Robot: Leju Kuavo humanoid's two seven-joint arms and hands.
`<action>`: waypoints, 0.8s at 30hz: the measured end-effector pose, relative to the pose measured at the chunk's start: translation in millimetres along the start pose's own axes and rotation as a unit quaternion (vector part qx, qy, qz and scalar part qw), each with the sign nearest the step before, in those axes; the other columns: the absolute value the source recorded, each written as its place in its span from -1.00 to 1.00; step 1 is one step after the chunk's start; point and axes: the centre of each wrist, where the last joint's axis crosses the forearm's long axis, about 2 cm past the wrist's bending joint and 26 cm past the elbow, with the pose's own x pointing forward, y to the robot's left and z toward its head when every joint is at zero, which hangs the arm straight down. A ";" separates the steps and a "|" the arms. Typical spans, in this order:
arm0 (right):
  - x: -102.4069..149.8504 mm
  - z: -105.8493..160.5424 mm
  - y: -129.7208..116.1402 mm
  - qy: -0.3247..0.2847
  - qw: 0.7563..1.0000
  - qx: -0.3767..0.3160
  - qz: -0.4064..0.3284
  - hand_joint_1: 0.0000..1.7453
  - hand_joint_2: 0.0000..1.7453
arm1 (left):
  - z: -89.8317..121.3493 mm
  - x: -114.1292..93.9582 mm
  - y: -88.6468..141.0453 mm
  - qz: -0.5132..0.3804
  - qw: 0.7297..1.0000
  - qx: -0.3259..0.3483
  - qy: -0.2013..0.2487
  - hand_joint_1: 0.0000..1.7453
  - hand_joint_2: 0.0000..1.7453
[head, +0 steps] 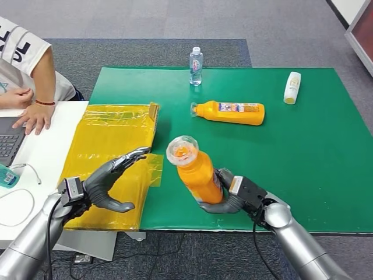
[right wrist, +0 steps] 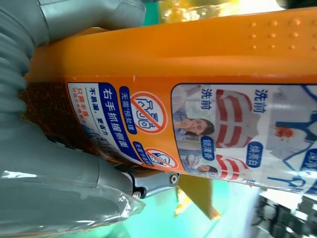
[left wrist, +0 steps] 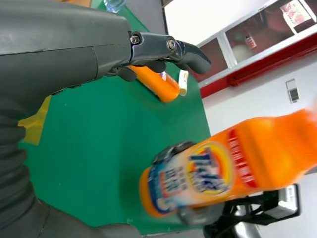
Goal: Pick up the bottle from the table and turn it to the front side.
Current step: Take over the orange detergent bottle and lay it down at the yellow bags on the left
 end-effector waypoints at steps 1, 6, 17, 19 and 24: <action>-2.0 -1.6 2.3 0.005 1.000 0.001 0.003 1.00 1.00 | -2.5 0.7 2.7 -0.004 1.000 -0.002 0.000 -1.00 1.00; -9.5 -11.4 15.3 0.019 1.000 -0.001 0.006 1.00 1.00 | -16.8 3.2 12.6 -0.017 1.000 -0.008 -0.007 -1.00 1.00; -5.8 -35.2 29.9 0.008 1.000 -0.004 0.000 1.00 1.00 | -40.4 -2.8 13.4 -0.006 1.000 -0.007 -0.021 -1.00 1.00; -2.4 -39.7 31.2 0.002 1.000 -0.005 0.001 1.00 1.00 | -42.2 -4.4 11.9 -0.001 1.000 -0.007 -0.022 -1.00 1.00; 9.3 -50.7 32.6 -0.019 1.000 -0.012 0.007 1.00 1.00 | -45.7 -7.8 8.0 0.012 1.000 -0.005 -0.026 -1.00 1.00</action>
